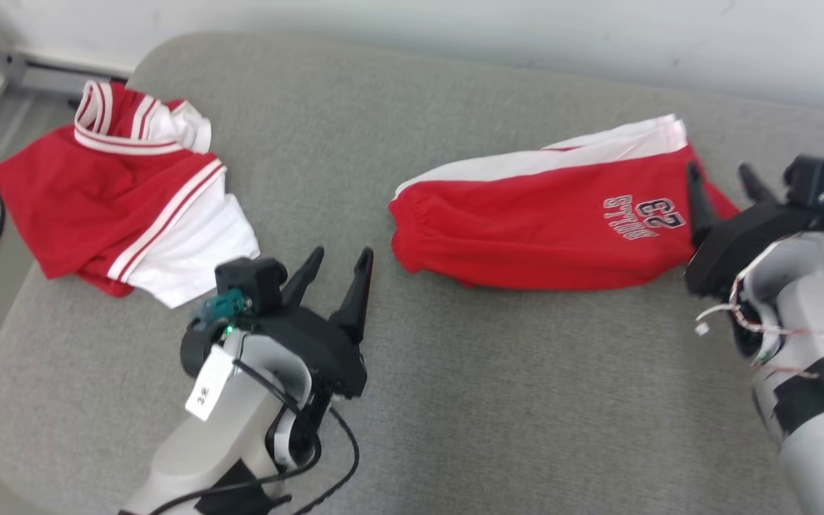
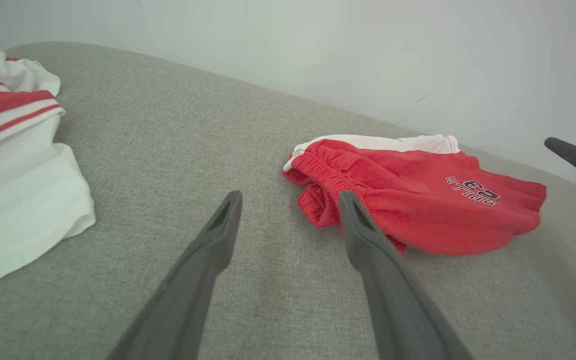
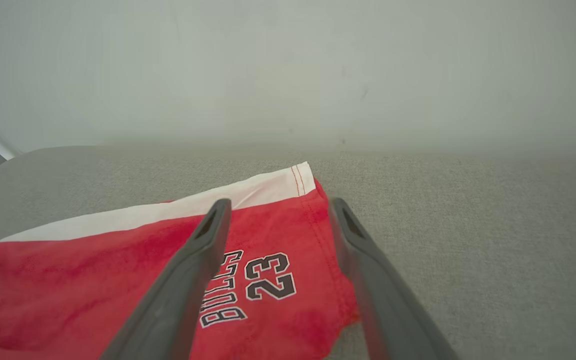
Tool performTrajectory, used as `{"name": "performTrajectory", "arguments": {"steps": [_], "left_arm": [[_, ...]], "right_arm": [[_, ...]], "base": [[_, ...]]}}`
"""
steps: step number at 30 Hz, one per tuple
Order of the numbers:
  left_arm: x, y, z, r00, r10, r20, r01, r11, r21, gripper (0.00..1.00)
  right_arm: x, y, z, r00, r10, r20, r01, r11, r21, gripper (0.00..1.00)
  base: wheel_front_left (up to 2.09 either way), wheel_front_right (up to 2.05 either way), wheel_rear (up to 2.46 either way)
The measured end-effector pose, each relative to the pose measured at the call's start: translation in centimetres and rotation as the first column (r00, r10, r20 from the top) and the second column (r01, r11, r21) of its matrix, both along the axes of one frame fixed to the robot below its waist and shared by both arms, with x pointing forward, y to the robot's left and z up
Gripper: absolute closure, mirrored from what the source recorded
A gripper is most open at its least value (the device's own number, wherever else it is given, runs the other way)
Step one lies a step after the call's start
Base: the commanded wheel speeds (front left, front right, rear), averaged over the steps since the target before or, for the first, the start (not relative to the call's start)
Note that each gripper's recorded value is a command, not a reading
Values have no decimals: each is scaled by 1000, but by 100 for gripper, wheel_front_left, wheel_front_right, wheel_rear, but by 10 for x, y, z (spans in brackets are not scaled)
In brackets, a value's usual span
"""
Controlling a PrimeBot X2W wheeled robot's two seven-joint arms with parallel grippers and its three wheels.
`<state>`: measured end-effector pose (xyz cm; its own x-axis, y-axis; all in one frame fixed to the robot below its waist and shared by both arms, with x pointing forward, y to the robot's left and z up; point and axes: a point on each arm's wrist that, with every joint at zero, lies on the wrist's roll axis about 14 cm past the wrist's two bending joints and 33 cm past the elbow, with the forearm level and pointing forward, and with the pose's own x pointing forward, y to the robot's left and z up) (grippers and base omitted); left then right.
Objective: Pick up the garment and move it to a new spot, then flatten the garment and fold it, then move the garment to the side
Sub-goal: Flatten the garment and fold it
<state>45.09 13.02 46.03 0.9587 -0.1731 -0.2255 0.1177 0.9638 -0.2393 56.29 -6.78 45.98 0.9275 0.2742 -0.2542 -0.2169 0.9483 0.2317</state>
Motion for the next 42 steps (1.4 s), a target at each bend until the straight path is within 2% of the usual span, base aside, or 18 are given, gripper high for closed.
{"name": "performTrajectory", "arguments": {"steps": [8,16,27,42], "left_arm": [[-3,-34,2,995,-96,11,96,995,-2,0],[1,-39,-13,992,-127,-24,128,992,21,0],[2,-31,-29,990,-119,-69,122,992,42,0],[7,-38,-25,984,-171,-53,174,983,63,0]], "right_arm": [[-22,-33,-21,993,-84,-85,84,996,-12,0],[-19,-47,-57,967,-154,-203,156,988,-10,0],[-10,-26,-82,949,-123,-292,126,992,-7,0],[-10,-24,-84,940,-122,-320,121,992,-22,0]], "base": [[0,0,0],[0,0,0],[0,0,0],[0,0,0]]}}
